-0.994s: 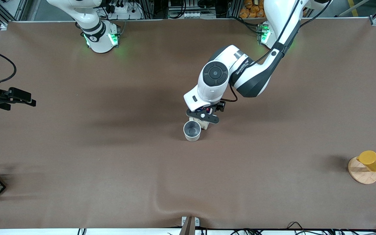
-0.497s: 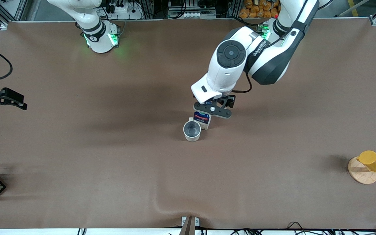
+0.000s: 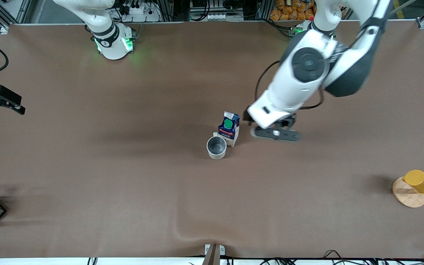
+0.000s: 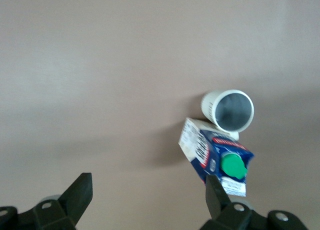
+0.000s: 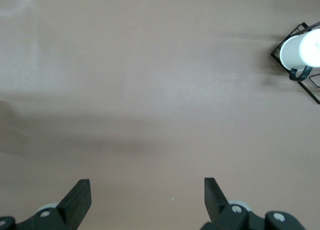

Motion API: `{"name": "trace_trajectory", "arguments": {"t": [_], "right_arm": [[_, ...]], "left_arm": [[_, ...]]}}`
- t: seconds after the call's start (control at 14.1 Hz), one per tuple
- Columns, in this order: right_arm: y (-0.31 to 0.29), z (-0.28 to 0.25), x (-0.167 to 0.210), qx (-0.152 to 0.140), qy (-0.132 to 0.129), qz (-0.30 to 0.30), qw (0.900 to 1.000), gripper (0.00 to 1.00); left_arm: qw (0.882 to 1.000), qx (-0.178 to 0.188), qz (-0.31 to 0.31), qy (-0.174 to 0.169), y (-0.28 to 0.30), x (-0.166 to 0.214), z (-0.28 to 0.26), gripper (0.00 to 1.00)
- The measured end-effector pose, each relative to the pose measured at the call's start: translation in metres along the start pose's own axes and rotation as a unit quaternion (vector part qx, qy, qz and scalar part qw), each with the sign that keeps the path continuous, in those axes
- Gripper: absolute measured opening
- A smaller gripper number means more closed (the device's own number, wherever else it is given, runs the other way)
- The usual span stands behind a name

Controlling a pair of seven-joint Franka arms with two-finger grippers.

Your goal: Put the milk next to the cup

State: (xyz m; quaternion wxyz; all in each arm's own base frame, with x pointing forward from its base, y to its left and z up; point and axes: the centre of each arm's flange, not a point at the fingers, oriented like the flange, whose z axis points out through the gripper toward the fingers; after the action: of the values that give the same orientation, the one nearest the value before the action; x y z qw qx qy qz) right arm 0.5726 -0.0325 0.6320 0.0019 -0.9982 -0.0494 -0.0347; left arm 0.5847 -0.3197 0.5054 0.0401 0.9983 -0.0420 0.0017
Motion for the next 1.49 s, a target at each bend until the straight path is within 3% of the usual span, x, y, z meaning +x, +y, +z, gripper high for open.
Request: {"name": "trace_trajectory", "arguments": {"t": [0.28,0.57,0.78,1.49], "right_arm": [[-0.001,0.002,-0.001,-0.001,0.004,0.001,1.000,1.00],[-0.008,0.002,0.000,0.000,0.004,-0.002,1.000,1.00],[-0.008,0.003,0.000,0.000,0.004,-0.002,1.000,1.00],[-0.005,0.001,-0.001,0.000,0.006,0.008,1.000,1.00]], "left_arm": [[0.999,0.007,-0.029,0.032,-0.112,0.017,-0.063,1.00],[0.997,0.024,-0.079,0.010,-0.243,0.013,-0.094,1.00],[0.994,0.031,-0.099,-0.012,-0.265,-0.005,-0.110,1.00],[0.994,0.051,-0.099,-0.016,-0.295,-0.049,-0.152,1.00]]}}
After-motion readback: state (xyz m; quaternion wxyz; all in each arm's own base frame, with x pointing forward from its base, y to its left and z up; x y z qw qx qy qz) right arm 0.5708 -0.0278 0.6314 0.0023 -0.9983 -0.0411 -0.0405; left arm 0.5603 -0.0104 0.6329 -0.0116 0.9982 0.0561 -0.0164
